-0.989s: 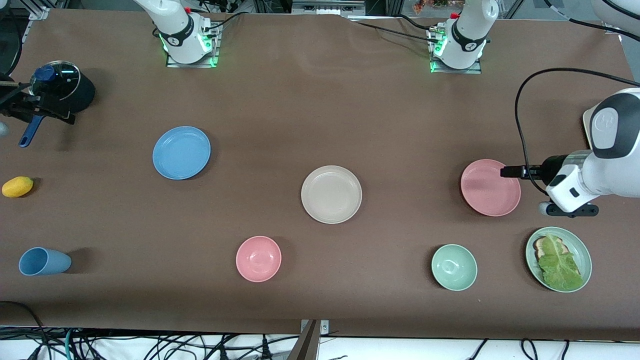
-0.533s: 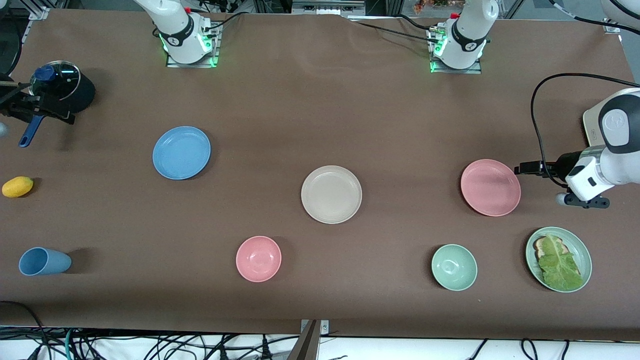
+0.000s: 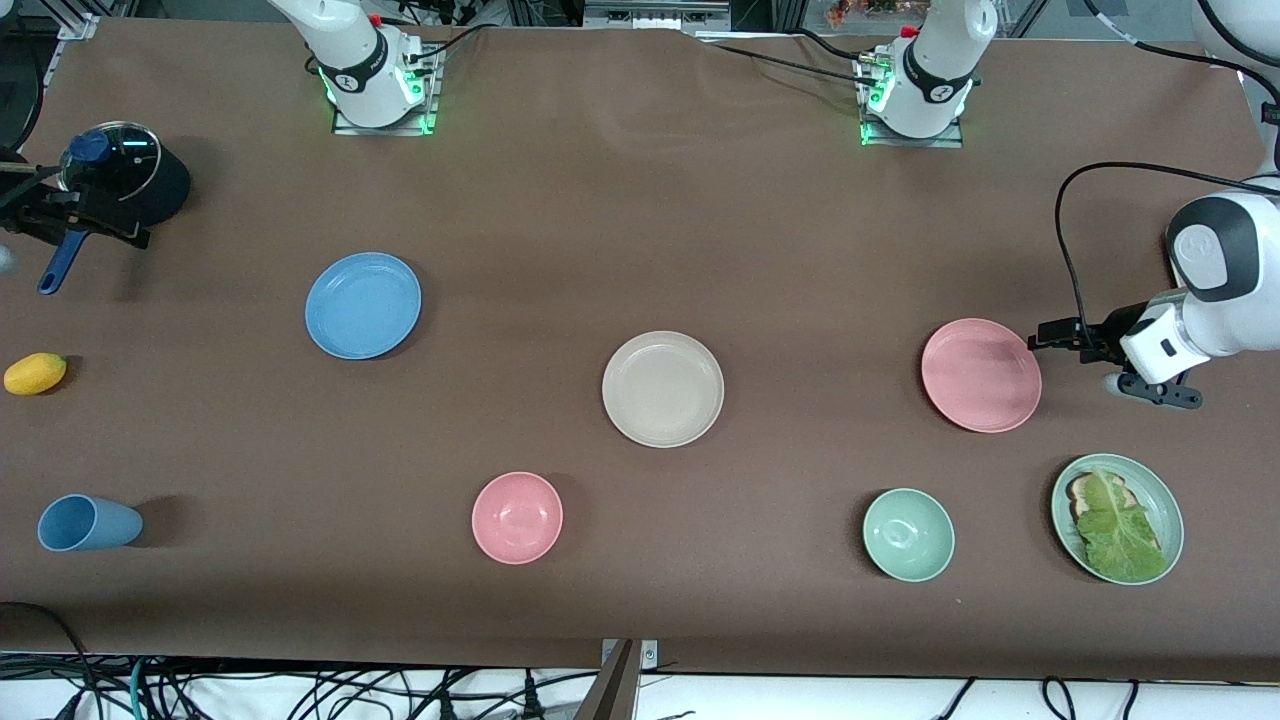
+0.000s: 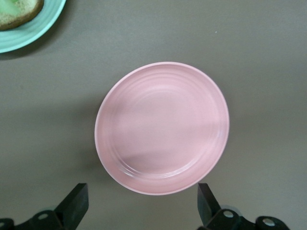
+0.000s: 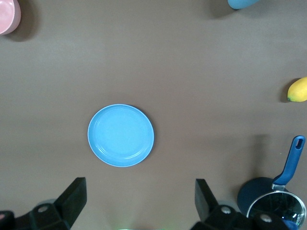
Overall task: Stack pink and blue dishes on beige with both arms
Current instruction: 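Move the left gripper down to the rim of the large pink plate, then close the left gripper on the pink plate rim, then lift the pink plate with the left gripper and carry it onto the beige plate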
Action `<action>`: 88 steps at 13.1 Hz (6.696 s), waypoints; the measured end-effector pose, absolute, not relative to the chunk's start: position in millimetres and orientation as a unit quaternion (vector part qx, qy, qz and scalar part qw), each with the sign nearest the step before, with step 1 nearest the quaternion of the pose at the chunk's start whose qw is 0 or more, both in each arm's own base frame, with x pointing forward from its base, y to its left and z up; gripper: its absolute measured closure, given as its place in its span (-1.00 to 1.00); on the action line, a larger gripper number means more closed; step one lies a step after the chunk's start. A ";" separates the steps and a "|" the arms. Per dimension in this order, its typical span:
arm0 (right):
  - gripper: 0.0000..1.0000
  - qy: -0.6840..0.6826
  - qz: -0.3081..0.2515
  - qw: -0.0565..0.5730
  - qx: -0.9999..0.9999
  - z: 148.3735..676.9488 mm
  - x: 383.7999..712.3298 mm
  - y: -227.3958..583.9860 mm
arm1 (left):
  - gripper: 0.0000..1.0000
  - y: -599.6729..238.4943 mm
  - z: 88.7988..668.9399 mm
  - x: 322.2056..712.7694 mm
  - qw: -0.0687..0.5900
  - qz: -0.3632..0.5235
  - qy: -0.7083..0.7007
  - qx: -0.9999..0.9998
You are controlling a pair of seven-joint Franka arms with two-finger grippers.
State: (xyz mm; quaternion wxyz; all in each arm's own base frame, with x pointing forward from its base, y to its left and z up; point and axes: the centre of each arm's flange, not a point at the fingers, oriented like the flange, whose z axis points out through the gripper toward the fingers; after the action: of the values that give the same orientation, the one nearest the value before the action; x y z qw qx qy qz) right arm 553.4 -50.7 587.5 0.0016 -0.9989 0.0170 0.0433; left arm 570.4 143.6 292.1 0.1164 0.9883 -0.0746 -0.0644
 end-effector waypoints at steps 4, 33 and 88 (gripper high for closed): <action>-1.00 0.017 0.043 0.002 -0.999 587.4 553.4 -50.8 | -1.00 173.4 263.9 557.2 0.132 -0.048 -0.082 0.987; -1.00 0.017 0.044 0.002 -0.999 587.3 553.4 -50.9 | -0.56 176.9 174.1 557.0 0.150 -0.042 -0.032 0.987; -1.00 0.017 0.044 0.002 -0.999 586.7 553.5 -51.2 | 0.87 -289.4 283.9 631.5 0.131 -0.091 0.053 0.986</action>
State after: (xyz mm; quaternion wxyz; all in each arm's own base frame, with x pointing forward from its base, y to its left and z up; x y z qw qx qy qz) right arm 553.5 -51.2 586.7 0.0016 -0.9989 0.0175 0.0441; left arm 631.5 -289.4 283.9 0.1315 0.9857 0.0529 -0.0909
